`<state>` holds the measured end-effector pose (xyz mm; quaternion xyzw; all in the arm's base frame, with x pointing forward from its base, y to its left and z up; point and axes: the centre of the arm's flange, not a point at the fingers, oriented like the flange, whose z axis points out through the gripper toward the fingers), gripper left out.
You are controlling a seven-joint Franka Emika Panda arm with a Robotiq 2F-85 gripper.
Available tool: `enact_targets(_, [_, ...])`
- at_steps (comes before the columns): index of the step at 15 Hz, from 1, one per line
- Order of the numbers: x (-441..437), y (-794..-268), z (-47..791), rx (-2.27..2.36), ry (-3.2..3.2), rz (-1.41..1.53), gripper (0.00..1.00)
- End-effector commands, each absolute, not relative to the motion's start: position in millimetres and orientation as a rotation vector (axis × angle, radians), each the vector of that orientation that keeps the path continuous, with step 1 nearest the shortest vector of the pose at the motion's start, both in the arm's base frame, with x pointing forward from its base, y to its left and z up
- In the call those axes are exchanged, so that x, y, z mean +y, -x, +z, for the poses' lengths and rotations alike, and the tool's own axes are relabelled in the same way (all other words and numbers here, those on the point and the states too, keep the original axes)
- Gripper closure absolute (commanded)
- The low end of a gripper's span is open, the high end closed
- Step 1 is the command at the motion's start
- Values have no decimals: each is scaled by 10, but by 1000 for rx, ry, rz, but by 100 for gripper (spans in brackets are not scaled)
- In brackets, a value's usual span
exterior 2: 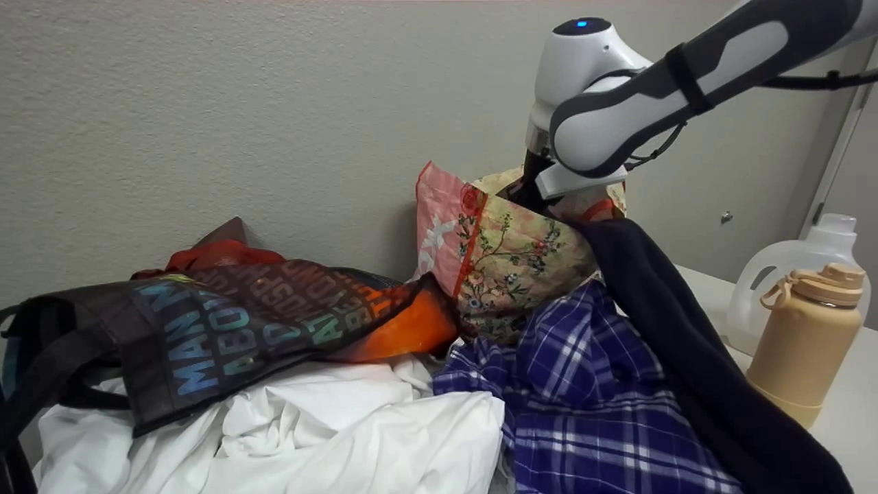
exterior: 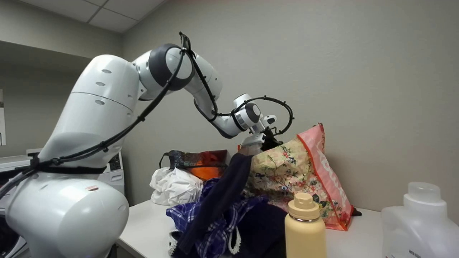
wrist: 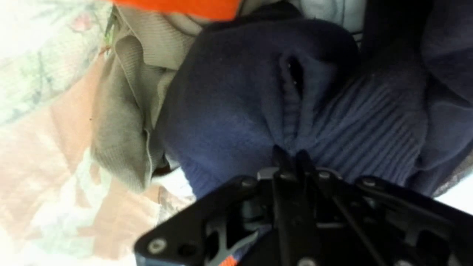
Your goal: Unpack the bag
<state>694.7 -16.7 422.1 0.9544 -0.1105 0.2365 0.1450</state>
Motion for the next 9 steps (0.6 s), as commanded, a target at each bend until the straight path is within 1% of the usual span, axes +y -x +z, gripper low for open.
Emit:
enact_targets(1, [-176, -6699, 4911, -309, -2822, 676, 94])
enact_targets(9, [-266, -5970, 6199, -323, -2892, 939, 94])
